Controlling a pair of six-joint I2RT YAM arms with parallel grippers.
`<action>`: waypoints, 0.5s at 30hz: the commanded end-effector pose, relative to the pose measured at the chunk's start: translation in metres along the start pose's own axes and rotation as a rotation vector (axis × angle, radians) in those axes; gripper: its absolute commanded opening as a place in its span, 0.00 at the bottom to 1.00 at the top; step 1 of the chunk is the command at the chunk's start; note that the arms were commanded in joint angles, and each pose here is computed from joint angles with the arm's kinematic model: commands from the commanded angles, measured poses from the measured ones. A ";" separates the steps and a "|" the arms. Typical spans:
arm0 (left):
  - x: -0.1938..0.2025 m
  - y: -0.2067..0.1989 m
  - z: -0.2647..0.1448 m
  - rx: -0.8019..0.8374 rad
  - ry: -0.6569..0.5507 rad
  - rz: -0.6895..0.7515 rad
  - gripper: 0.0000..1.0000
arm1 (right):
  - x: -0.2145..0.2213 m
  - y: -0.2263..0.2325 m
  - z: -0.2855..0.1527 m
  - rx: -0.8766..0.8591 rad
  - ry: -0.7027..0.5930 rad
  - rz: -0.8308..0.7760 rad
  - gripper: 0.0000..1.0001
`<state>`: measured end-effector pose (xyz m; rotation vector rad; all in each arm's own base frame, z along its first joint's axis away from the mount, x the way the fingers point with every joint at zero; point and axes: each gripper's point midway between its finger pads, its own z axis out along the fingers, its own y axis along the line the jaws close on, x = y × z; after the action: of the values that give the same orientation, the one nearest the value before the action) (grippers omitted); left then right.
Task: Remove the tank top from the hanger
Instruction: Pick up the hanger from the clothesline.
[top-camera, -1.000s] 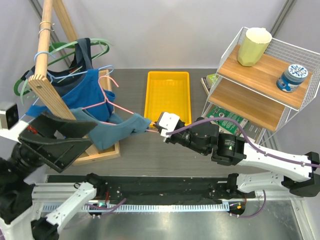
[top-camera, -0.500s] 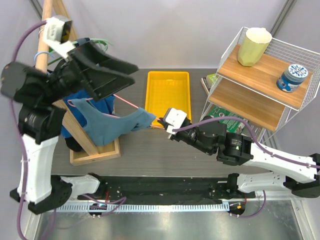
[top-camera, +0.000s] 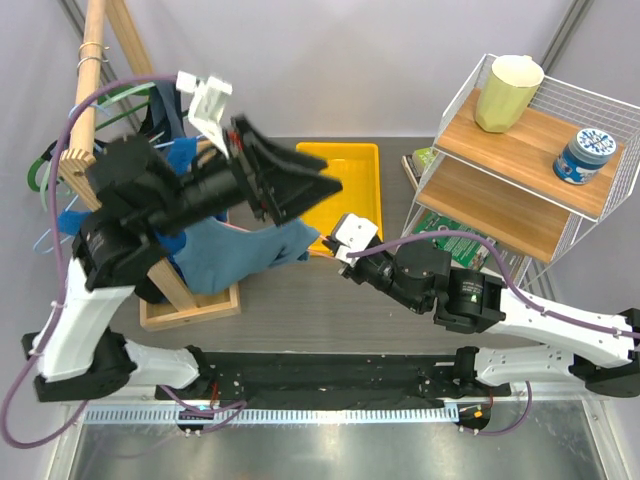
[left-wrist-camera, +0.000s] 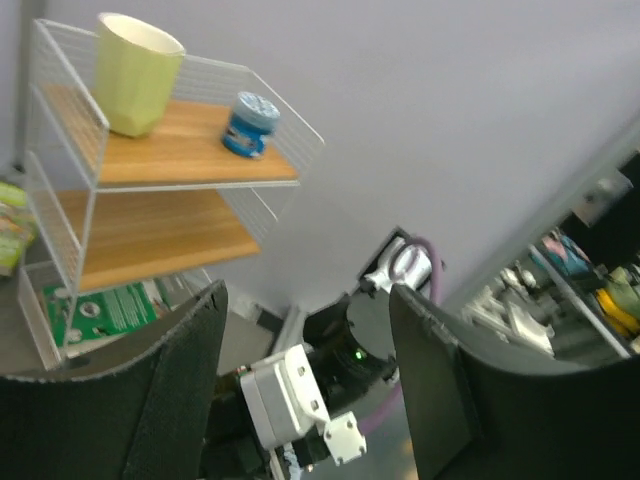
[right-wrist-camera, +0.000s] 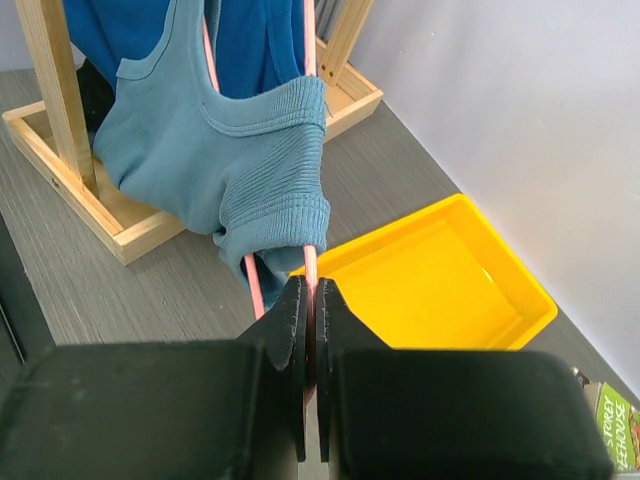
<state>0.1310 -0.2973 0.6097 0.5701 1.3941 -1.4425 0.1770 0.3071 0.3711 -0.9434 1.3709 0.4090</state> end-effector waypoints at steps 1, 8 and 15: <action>0.004 0.052 -0.049 -0.388 -0.151 0.081 0.64 | -0.034 -0.025 -0.013 0.087 -0.120 0.103 0.01; 0.047 0.087 -0.080 -0.560 -0.187 0.007 0.62 | -0.038 -0.033 -0.012 0.120 -0.119 0.116 0.01; 0.065 0.129 -0.100 -0.806 -0.212 0.022 0.62 | -0.041 -0.032 -0.015 0.107 -0.131 0.139 0.01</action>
<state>0.1631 -0.2231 0.4862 0.1002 1.6142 -0.9474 0.1830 0.2982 0.3710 -0.8839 1.4025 0.3989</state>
